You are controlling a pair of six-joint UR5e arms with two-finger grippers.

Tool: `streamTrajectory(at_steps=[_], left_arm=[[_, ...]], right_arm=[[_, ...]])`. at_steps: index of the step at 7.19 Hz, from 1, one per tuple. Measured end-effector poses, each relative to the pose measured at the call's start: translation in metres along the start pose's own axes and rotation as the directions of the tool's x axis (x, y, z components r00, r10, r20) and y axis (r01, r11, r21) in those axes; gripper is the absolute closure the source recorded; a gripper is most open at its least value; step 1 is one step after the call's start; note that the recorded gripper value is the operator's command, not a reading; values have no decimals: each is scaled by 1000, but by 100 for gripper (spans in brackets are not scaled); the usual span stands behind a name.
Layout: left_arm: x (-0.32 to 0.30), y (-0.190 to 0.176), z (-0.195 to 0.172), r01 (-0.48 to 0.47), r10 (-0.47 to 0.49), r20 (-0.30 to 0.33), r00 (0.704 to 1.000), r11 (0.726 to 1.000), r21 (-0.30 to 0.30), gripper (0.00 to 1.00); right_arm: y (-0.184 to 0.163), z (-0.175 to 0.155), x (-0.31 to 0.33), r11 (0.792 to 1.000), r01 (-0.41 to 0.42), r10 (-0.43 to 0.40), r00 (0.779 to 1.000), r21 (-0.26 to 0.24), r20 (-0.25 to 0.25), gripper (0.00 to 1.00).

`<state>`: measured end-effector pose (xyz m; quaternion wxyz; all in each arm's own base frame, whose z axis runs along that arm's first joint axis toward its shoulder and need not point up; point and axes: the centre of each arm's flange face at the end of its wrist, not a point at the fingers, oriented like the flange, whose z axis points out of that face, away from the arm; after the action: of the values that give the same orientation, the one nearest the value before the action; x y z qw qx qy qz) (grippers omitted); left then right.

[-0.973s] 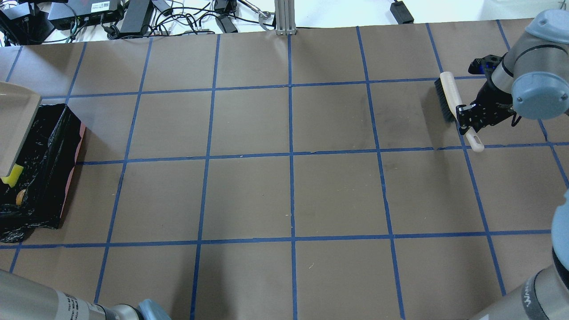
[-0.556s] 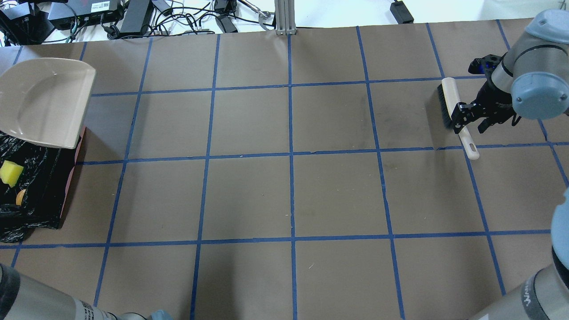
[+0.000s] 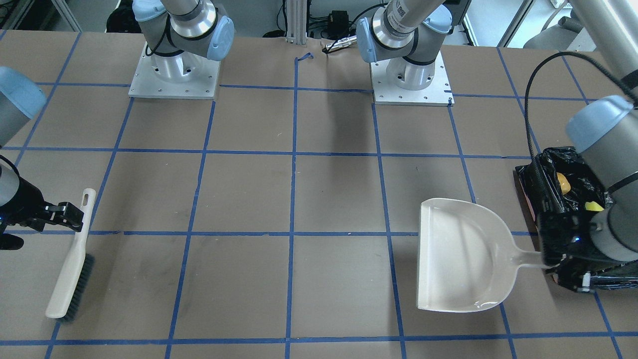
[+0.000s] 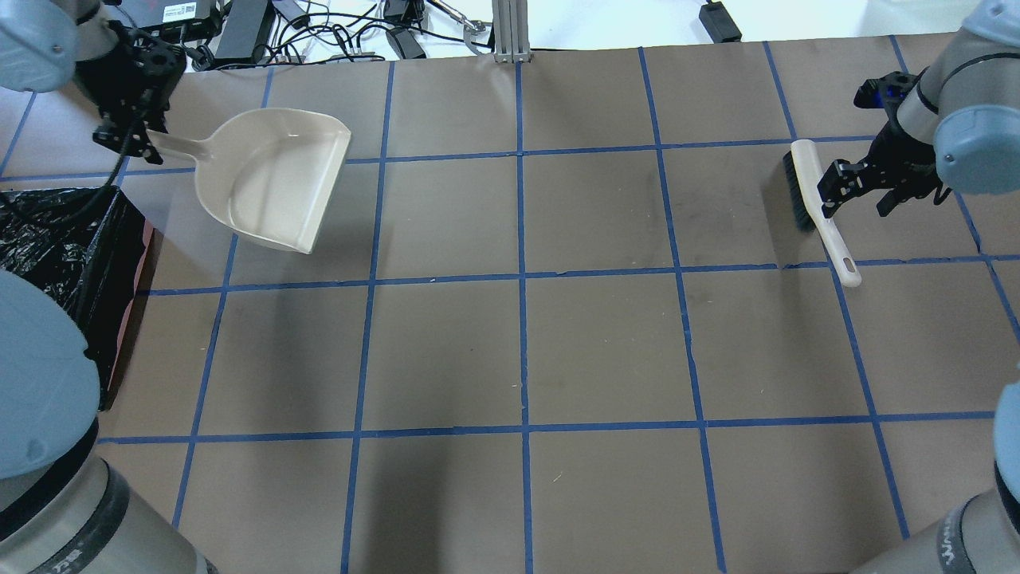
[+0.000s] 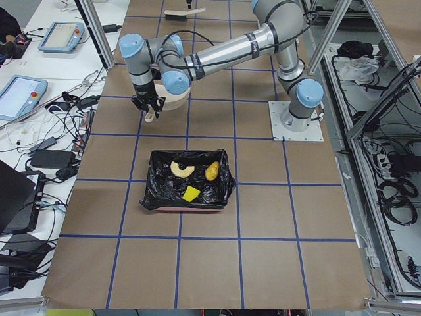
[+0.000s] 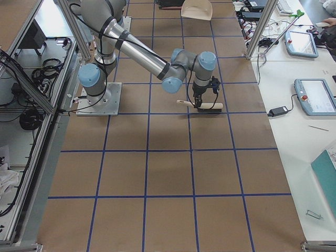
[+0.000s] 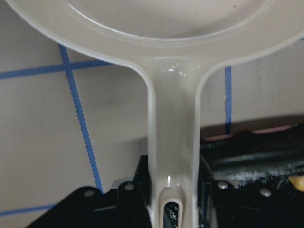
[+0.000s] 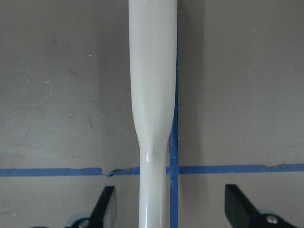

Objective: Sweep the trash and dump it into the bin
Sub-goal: 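Return the empty dustpan with the left gripper while the right lowers the brush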

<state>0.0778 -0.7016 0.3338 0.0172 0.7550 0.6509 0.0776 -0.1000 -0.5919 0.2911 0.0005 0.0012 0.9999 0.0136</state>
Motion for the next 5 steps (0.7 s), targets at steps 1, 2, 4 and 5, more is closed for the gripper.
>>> streamTrajectory(at_steps=[1,2,4,5], left_arm=[[-15,-23,21,13,-13,-9,1000,1000,3,100],[-31,-46,40,26,-26,-6,1000,1000,0,100],[-52,-76,66,22,-22,24,999,1000,-10,100],[-55,-83,71,15,-14,29,999,1000,-12,100]], right_arm=[[2,-33,-16,1000,21,-20,1000,16,-9,0],[7,-80,-52,998,56,-55,998,35,-30,0],[44,-163,-148,996,78,-76,996,40,-56,0],[68,-192,-182,994,93,-89,994,62,-60,0]])
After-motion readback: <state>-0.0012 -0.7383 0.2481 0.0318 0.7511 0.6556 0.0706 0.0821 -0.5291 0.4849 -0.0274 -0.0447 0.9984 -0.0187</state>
